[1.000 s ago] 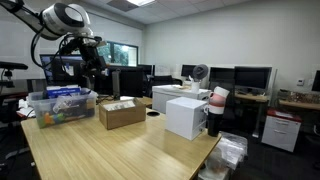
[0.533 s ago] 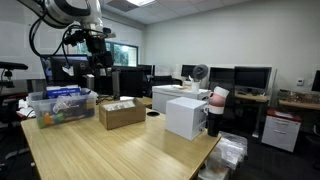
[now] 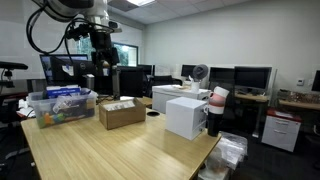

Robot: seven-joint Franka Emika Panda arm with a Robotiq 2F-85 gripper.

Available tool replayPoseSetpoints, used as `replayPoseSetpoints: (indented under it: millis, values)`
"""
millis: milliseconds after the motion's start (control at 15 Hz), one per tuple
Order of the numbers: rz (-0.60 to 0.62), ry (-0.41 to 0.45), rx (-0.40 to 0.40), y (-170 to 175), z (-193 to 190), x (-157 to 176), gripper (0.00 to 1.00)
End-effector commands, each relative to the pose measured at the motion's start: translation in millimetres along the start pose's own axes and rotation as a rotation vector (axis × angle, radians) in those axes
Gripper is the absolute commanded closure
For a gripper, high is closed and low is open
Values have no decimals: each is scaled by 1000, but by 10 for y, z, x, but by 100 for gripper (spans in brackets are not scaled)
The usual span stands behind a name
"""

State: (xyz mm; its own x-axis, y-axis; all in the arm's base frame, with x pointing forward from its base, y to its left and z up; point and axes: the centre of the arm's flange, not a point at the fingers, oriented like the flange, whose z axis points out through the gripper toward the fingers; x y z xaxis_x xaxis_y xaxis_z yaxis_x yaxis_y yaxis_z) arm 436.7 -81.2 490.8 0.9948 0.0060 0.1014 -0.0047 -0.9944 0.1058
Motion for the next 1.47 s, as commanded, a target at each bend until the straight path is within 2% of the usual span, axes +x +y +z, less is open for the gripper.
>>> replayPoseSetpoints:
  millis: [0, 533, 600, 1400]
  values:
    - [-26, -10, -9, 138, -34, -105, 0]
    - [2, -28, -104, 113, 54, -199, 0]
    - [-4, -16, -61, 163, 41, -61, 0]
    - [-5, -19, -65, 158, 52, -63, 0]
